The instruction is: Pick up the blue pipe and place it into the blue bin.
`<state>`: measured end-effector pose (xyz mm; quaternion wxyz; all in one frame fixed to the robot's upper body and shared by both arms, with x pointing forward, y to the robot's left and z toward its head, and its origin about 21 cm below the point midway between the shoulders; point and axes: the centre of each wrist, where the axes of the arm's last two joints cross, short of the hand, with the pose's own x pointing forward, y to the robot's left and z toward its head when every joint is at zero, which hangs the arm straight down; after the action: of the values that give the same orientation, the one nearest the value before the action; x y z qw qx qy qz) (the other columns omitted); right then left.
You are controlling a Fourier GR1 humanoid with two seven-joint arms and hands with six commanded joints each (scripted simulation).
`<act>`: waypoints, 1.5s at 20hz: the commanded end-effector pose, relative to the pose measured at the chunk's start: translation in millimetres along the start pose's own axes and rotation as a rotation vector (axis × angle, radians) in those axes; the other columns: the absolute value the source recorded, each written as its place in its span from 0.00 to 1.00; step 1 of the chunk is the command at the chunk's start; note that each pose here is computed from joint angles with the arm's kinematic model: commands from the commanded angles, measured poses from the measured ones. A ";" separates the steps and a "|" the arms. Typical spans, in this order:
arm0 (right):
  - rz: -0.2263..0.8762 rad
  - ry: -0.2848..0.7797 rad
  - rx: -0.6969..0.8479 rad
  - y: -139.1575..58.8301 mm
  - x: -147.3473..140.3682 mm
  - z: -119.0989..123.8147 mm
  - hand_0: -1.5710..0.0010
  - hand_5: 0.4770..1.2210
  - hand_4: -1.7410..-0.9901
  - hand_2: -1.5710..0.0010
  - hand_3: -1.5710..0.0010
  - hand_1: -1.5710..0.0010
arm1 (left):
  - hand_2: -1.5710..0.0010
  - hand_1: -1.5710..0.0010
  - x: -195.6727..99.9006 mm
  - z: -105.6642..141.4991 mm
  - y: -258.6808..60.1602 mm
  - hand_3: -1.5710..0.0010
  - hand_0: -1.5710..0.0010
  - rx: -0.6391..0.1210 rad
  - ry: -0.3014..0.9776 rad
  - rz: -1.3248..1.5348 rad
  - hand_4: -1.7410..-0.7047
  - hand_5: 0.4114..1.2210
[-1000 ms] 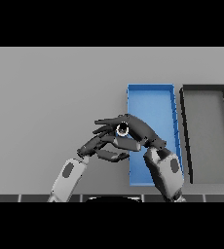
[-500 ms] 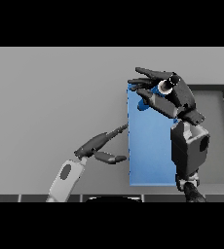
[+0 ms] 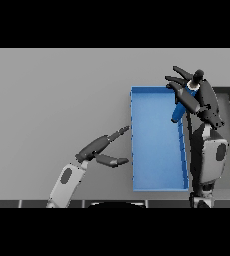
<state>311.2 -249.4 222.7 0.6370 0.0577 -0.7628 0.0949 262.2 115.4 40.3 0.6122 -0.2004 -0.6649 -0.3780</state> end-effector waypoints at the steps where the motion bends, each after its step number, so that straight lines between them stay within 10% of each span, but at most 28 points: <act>1: 0.002 0.045 -0.030 -4.1 -10.0 1.9 0.00 1.00 0.32 0.00 0.00 0.00 | 1.00 1.00 -1.0 -0.3 -2.4 1.00 1.00 -0.007 0.000 0.006 0.77 0.06; 13: -0.053 0.507 -0.230 -10.7 -110.5 50.2 0.00 1.00 0.32 0.00 0.00 0.00 | 1.00 1.00 -0.4 2.5 4.4 1.00 1.00 0.017 -0.029 -0.040 0.79 0.08; 17: -0.096 0.655 -0.227 -1.8 -125.6 53.9 0.00 1.00 0.13 0.00 0.59 0.00 | 1.00 1.00 -3.3 -0.3 3.5 1.00 1.00 0.026 -0.012 -0.040 0.79 0.09; 20: -0.139 0.760 -0.257 -1.9 -128.7 53.5 0.00 0.92 0.15 0.03 0.71 0.00 | 1.00 1.00 -2.6 0.4 0.8 1.00 1.00 0.023 -0.027 -0.043 0.79 0.10; 24: -0.131 0.825 -0.295 -6.2 -130.3 53.2 0.56 0.87 0.49 0.60 0.88 0.58 | 1.00 1.00 -2.3 -0.9 -2.6 1.00 1.00 0.019 -0.027 -0.038 0.79 0.10; 30: 0.184 0.870 -0.108 1.6 -127.6 53.5 0.88 0.53 0.69 0.89 0.97 0.89 | 1.00 1.00 1.9 -0.4 1.3 1.00 1.00 0.030 -0.015 -0.031 0.79 0.10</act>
<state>282.7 -263.7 88.2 0.8895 -0.0891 -0.4300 0.1266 263.1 115.8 42.4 0.6044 -0.1839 -0.6780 -0.3758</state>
